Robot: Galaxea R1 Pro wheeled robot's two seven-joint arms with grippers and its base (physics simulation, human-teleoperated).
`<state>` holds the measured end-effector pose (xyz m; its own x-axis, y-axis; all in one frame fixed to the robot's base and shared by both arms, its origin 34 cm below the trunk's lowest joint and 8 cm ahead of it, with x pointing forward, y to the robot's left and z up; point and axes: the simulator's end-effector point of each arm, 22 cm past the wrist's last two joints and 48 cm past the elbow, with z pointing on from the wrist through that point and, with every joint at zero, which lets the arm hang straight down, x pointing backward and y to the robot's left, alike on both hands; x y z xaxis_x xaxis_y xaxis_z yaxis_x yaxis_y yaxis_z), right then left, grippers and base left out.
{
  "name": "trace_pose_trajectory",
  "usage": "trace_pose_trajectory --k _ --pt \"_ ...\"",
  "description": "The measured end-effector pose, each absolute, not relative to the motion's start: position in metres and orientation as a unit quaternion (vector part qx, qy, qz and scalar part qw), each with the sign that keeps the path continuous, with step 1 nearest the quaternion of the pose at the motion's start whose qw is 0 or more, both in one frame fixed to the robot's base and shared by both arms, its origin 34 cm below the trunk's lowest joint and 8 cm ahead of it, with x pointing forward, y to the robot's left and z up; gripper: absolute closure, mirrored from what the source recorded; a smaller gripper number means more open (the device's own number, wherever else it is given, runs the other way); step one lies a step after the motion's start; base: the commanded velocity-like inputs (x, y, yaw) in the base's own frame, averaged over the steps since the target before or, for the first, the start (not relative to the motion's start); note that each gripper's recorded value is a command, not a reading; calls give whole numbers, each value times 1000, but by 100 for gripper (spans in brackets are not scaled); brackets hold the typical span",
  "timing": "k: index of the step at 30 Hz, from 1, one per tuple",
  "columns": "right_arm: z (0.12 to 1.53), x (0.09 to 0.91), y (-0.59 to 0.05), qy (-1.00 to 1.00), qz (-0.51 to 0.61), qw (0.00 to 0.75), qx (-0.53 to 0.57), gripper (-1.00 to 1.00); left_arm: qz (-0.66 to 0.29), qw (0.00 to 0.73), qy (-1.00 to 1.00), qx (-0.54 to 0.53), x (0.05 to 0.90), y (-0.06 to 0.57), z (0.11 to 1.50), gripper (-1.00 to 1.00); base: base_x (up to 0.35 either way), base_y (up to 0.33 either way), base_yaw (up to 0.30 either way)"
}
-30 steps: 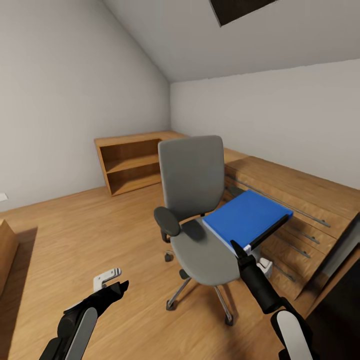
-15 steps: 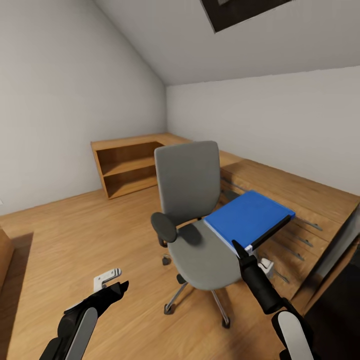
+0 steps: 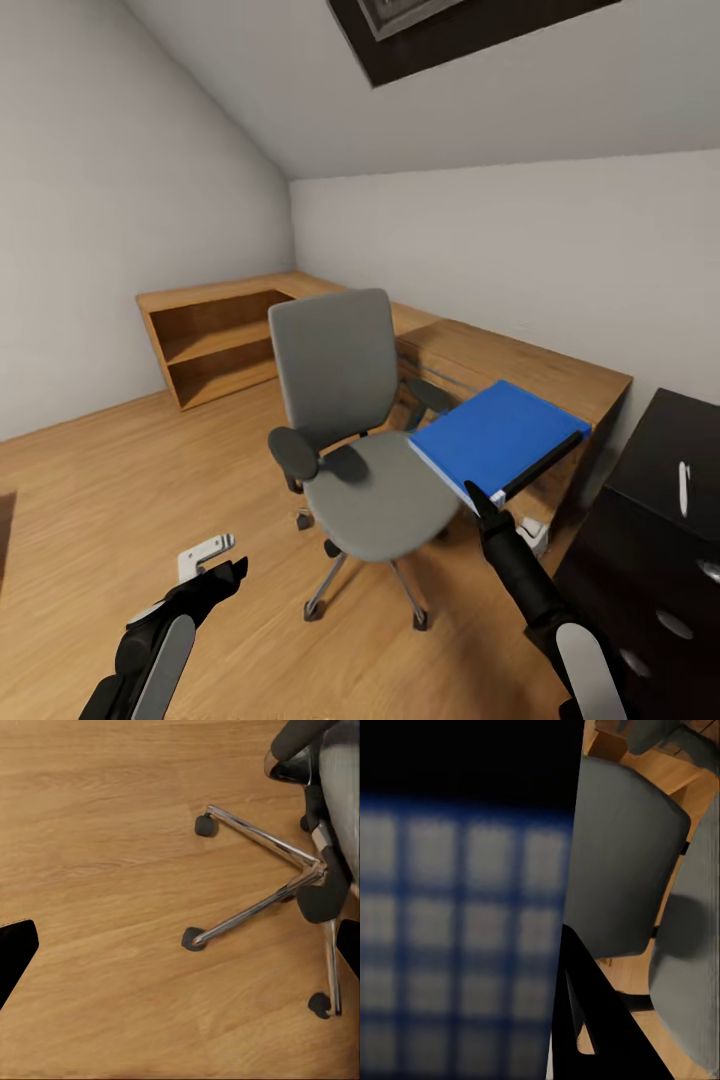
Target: In the bedroom, organize the workspace by keeping the computer under the desk, ensuring the monitor is on the desk, placing the keyboard on the desk next to the monitor, placing the mouse on the desk next to the keyboard, moving the folder from the swivel chair onto the desk next to the mouse, stacking the notebook on top of the folder with the pen on top of the notebook, and positioning the swivel chair next to the desk.
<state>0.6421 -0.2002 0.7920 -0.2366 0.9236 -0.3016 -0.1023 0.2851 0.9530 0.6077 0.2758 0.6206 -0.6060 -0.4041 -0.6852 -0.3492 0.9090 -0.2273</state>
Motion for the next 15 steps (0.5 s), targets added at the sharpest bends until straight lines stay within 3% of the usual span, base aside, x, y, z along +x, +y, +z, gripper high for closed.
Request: trace_pose_trajectory --k 11,15 --pt "813 645 -210 608 488 524 343 100 -36 391 895 -212 611 277 643 -100 -334 0 -276" --pt "821 646 -215 607 485 526 346 100 -37 390 895 -212 612 276 650 -100 -130 0 -292"
